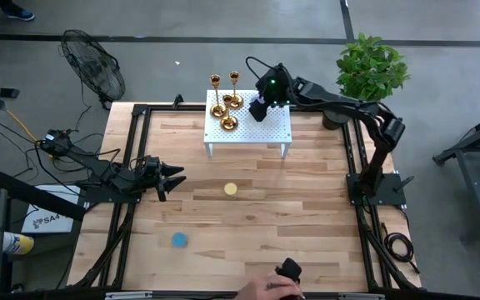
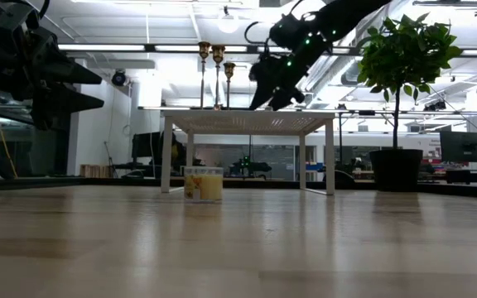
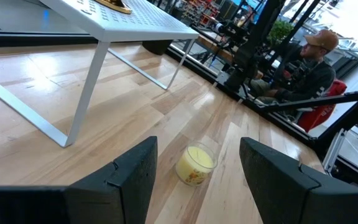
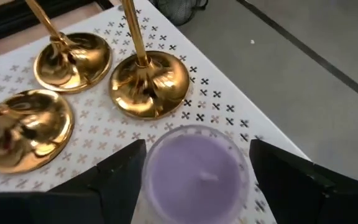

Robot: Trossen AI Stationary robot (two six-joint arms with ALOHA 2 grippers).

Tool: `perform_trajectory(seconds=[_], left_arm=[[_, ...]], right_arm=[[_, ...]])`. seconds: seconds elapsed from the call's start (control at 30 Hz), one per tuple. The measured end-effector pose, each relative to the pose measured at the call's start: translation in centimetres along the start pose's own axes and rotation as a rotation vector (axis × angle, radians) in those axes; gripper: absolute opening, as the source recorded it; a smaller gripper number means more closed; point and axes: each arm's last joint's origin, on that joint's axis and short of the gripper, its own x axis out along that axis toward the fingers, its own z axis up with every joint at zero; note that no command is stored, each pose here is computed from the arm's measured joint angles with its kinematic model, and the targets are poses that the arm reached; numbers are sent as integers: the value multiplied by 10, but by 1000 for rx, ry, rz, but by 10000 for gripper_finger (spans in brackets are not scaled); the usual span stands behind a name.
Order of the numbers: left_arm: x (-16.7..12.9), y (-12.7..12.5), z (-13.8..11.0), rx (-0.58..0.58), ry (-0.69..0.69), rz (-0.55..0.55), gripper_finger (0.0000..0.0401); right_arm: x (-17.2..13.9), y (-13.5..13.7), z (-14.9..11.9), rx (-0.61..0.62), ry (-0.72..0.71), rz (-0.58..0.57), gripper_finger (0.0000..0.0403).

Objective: Pick & Place candle stick holders
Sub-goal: Put the purple scented candle on the shelf, then put the yellow scented candle on the shelf

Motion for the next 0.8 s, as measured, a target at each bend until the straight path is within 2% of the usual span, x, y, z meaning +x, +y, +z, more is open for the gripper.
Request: perform_trajectory(seconds=[0.37, 0.8], left_arm=[[0, 0, 0, 0, 0, 0, 225], [0, 0, 0, 0, 0, 0, 225]], right_arm=[[-54, 12, 7, -20, 8, 24, 282], [-89, 57, -8, -123, 145, 192, 282]])
